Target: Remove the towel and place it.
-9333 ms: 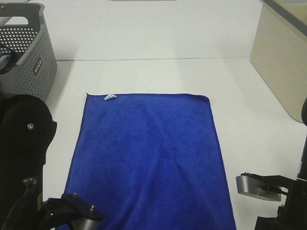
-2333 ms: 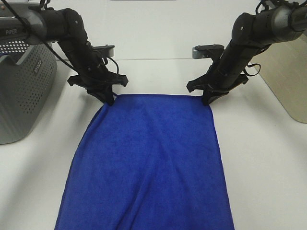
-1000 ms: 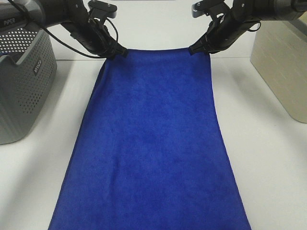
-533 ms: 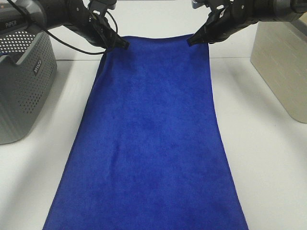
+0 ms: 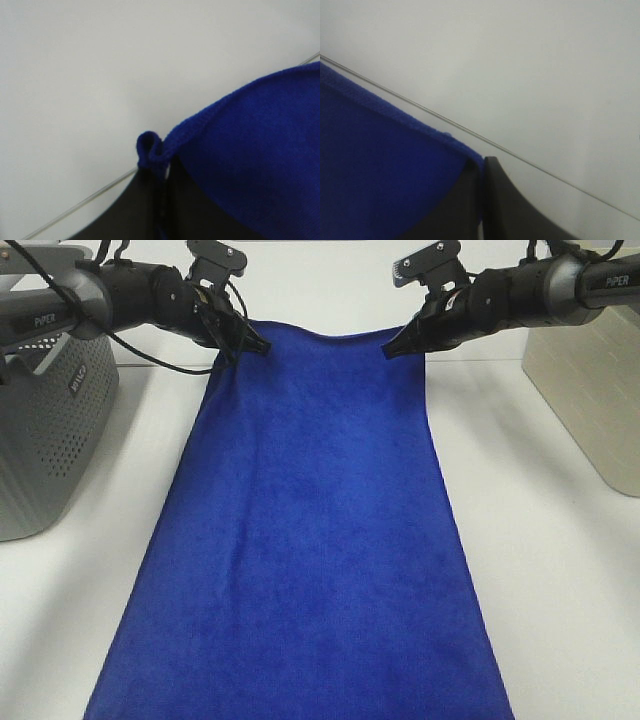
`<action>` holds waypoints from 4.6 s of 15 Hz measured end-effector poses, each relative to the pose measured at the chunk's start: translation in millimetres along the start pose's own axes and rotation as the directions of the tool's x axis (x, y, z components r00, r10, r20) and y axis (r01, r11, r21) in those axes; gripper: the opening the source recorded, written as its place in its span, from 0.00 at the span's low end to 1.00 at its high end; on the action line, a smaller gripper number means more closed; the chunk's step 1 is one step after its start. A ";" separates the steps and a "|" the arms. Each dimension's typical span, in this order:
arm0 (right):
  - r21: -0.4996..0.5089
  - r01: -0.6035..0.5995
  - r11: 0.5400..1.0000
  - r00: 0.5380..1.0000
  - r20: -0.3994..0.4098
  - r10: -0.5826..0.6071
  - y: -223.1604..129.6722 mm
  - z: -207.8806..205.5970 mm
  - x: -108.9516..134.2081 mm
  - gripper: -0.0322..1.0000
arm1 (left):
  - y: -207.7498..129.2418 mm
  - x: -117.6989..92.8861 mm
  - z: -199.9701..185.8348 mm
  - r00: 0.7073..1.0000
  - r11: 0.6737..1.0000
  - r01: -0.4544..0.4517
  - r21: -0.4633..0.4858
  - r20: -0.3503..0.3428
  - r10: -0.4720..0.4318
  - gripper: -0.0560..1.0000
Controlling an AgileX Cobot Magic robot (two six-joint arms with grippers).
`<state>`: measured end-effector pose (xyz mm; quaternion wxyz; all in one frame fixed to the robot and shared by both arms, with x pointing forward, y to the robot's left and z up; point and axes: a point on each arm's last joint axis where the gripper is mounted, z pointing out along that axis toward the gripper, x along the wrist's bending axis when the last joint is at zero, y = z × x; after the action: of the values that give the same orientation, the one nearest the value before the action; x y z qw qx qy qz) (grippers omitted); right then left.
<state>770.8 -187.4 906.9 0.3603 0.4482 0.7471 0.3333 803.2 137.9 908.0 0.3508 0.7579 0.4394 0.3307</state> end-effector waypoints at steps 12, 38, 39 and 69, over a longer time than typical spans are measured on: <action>-0.129 0.029 0.991 0.999 0.041 -0.024 -12.9 18.0 3.8 0.05 | -16.1 -2.4 16.6 0.999 0.998 -0.025 -0.060 -0.024 0.024 0.08; 0.153 -0.162 0.975 0.984 -0.041 0.171 18.5 -33.4 -17.5 0.67 | 5.7 2.5 -22.6 0.999 0.981 -0.017 0.195 0.041 0.010 0.84; 0.210 -0.173 0.962 0.979 -0.069 0.191 28.3 -49.5 -17.9 0.67 | 13.2 4.1 -38.1 0.998 0.963 0.000 0.268 0.054 -0.015 0.84; 0.625 -0.272 0.732 0.890 -0.126 0.438 85.3 -204.8 -17.4 0.67 | 79.4 16.4 -166.2 0.967 0.830 0.214 0.516 0.010 -0.255 0.84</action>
<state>641.9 -207.0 1087.2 0.0281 0.6245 0.7535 0.2035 709.6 163.5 1065.4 0.1923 0.7763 0.5868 0.1268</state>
